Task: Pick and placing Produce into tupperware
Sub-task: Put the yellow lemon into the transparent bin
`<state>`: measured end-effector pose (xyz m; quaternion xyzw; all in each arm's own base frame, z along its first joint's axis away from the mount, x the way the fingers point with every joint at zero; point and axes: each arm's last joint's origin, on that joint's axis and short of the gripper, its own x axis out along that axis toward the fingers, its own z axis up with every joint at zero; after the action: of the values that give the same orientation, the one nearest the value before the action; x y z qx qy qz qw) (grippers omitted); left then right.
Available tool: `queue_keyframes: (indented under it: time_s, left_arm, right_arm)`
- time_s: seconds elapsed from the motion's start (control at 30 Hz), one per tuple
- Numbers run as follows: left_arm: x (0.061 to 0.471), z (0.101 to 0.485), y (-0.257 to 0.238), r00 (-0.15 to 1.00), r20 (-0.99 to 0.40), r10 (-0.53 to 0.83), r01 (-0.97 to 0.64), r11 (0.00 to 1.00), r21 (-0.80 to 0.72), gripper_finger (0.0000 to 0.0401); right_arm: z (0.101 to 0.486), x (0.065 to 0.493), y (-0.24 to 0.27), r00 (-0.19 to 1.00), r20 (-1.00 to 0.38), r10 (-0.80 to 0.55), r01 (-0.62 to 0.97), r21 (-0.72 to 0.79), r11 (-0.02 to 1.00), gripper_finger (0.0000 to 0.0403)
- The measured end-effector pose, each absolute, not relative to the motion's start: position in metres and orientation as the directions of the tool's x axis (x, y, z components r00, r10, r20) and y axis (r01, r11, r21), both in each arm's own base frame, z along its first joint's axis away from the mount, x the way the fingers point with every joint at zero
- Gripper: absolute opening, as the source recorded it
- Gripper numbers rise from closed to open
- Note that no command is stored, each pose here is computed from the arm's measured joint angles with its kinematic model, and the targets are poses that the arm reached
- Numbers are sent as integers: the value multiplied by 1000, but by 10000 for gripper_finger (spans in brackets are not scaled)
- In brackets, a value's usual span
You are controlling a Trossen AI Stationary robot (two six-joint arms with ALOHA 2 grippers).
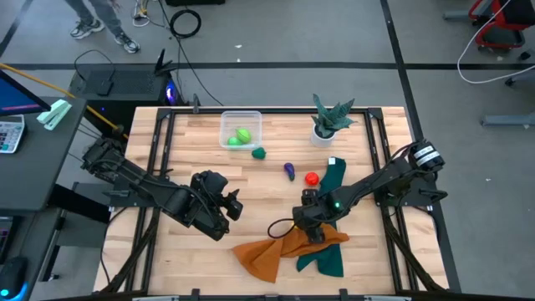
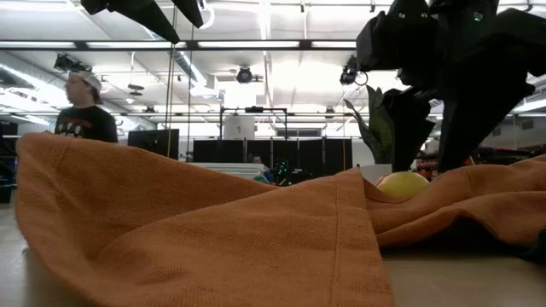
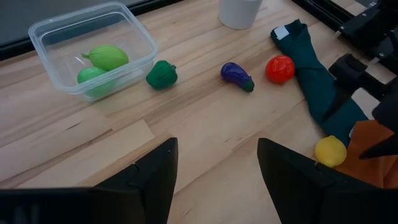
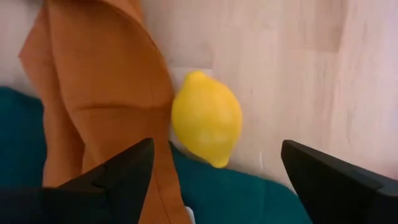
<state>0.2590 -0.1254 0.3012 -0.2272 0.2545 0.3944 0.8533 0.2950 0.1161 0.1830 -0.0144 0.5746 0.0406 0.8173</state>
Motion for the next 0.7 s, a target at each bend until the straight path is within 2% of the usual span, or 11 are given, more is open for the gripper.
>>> queue_keyframes:
  time_s: [0.3,0.7]
  left_arm:
    - [259,301,-125,559,-613,558,-788,587,-185,222]
    - [259,301,-125,560,-613,558,-788,586,-187,218]
  right_arm:
    - [184,302,113,377,-922,86,-196,11,981,312]
    - [180,310,96,358,-924,137,-217,60,974,309]
